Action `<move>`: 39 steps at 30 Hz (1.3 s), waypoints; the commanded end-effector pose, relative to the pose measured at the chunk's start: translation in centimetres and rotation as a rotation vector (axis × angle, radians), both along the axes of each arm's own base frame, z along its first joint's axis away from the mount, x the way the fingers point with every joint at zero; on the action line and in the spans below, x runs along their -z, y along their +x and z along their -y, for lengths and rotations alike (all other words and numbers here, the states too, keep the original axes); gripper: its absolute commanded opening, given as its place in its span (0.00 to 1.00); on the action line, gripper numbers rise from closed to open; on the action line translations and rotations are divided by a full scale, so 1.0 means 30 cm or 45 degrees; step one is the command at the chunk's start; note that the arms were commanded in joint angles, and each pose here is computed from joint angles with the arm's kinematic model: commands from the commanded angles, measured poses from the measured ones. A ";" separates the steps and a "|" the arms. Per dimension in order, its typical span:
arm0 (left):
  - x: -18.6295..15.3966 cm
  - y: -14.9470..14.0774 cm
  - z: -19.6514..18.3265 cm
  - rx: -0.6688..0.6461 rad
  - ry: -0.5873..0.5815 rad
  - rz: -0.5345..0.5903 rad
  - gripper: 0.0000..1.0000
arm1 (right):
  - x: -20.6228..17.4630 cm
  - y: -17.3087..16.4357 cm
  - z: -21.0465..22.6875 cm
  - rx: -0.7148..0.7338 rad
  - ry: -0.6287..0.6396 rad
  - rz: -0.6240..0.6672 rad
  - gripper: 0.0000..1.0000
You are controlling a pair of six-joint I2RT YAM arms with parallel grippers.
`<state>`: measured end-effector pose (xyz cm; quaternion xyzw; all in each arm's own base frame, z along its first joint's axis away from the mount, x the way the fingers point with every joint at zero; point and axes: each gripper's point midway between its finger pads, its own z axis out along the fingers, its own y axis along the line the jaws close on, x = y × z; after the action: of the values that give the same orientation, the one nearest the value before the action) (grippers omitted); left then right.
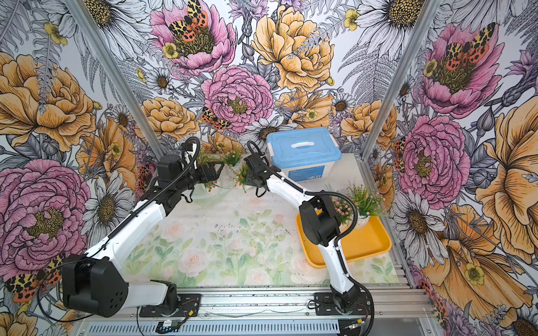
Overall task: Put the potted gypsophila into the storage box
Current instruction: Pick up the baby's breath potted plant from the center of the board, then place the baby's breath potted plant at the storage box.
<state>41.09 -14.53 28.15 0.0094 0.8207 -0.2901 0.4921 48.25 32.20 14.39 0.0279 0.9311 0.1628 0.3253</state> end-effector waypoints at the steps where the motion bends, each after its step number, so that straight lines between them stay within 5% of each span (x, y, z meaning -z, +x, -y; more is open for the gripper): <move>1: -0.028 -0.019 0.055 0.050 -0.005 0.021 0.99 | -0.214 -0.004 0.047 0.015 0.070 0.164 0.00; 18: -0.068 -0.236 0.499 0.412 0.001 0.063 0.99 | -0.271 -0.334 0.511 0.236 0.079 0.147 0.00; 39: -0.025 -0.489 0.860 0.612 0.061 0.065 0.99 | -0.199 -0.598 0.750 0.332 0.048 0.039 0.00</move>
<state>26.04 -39.75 27.43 0.2401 0.7960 -0.3804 0.4050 30.49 10.05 19.11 0.1427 0.9217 0.1213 0.3397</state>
